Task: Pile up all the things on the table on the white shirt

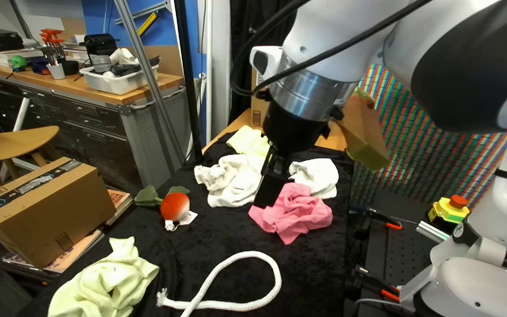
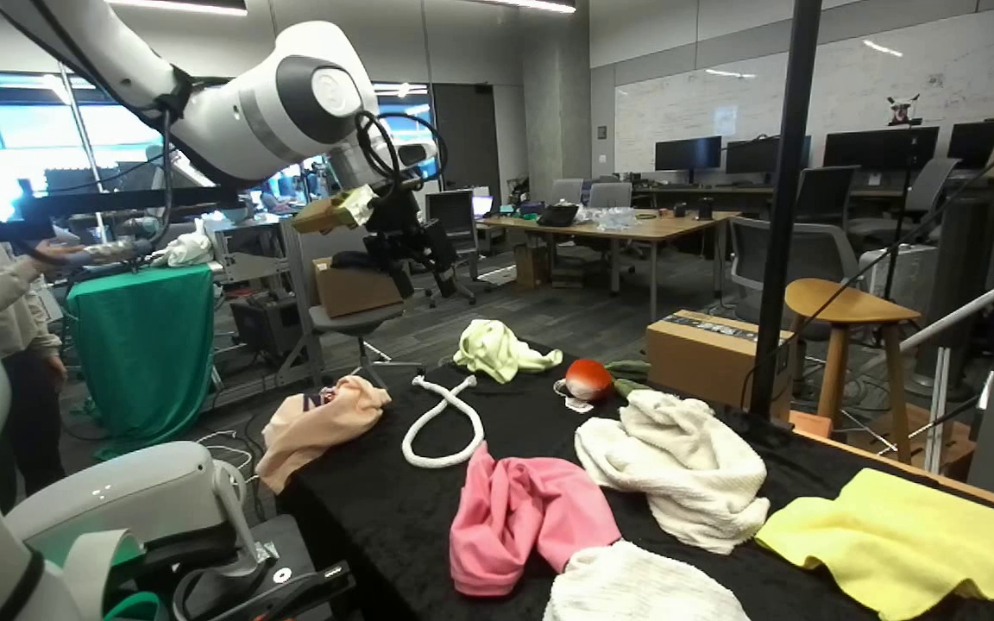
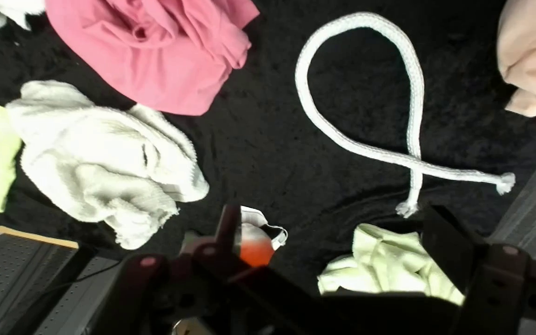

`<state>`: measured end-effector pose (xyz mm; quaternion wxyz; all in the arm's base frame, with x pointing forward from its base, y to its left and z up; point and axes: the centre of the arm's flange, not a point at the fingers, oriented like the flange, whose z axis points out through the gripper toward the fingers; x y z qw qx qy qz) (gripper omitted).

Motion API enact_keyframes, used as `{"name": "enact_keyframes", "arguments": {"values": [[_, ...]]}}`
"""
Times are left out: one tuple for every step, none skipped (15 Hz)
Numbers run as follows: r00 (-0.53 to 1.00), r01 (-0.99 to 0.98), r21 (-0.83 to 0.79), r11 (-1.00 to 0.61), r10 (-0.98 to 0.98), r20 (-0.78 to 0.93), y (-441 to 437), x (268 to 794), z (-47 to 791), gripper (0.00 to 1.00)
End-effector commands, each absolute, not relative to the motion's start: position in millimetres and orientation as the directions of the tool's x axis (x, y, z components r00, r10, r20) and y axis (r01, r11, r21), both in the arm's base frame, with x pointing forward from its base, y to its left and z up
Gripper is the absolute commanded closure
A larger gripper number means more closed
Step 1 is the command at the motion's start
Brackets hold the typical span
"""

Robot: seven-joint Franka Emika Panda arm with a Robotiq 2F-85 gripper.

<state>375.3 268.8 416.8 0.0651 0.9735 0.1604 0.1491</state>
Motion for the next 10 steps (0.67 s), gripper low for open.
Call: {"name": "enact_keyframes", "arguments": {"values": [[0.884,0.344,0.182,-0.921,0.383,0.268,327.9,423.7,402.6,0.00],[0.878,0.360,0.186,-0.914,0.399,0.264,335.2,427.3,402.8,0.00],[0.875,0.373,0.189,-0.908,0.412,0.255,347.2,439.3,397.9,0.00],[0.869,0.384,0.191,-0.903,0.424,0.257,354.2,445.1,396.4,0.00],[0.862,0.398,0.188,-0.898,0.436,0.257,363.9,453.5,393.8,0.00],[0.858,0.408,0.181,-0.895,0.444,0.259,373.0,460.6,393.6,0.00],[0.854,0.420,0.174,-0.891,0.452,0.258,383.1,469.7,388.3,0.00],[0.851,0.427,0.167,-0.889,0.457,0.258,392.6,477.4,384.6,0.00],[0.847,0.438,0.160,-0.885,0.466,0.255,402.7,485.9,378.3,0.00],[0.844,0.447,0.154,-0.881,0.472,0.254,411.6,490.4,375.2,0.00]]}}
